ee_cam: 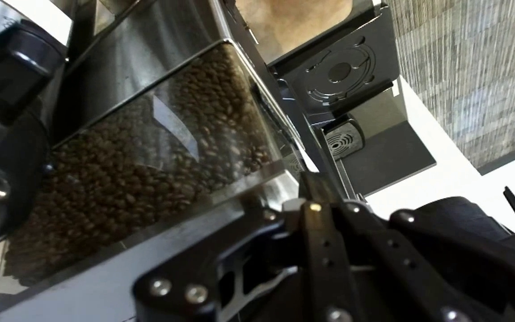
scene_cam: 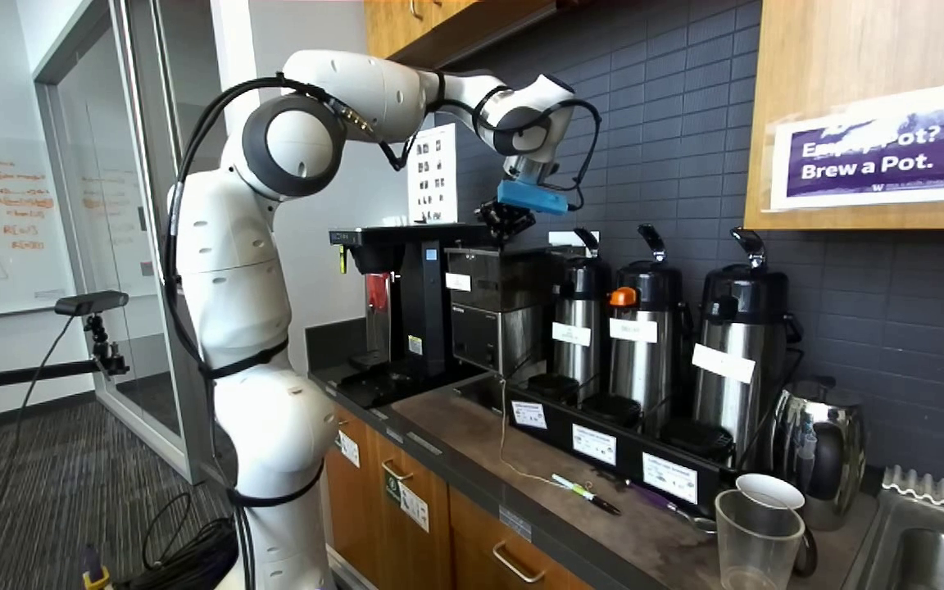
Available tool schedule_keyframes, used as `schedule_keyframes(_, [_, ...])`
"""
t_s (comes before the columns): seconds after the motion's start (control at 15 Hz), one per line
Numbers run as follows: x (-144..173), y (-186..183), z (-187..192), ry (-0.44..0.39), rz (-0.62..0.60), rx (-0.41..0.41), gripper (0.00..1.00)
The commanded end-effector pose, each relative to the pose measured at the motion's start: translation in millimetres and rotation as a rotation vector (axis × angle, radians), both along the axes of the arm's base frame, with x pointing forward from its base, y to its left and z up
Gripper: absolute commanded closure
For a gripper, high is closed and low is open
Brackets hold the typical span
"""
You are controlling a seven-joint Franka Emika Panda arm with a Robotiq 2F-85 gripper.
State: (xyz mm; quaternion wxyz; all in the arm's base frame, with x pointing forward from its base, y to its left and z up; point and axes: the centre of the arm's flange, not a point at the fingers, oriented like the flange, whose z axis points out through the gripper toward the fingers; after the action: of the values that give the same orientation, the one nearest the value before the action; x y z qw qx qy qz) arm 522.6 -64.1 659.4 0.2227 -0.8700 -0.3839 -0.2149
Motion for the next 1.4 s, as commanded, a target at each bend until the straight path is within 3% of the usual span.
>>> schedule_keyframes(0.0, [11,-10,-3,0.009,-0.084,-0.001,1.00])
schedule_keyframes(0.67, [35,-23,-20,0.032,-0.229,0.002,1.00])
schedule_keyframes(1.33, [42,-26,-25,0.130,-0.260,0.051,1.00])
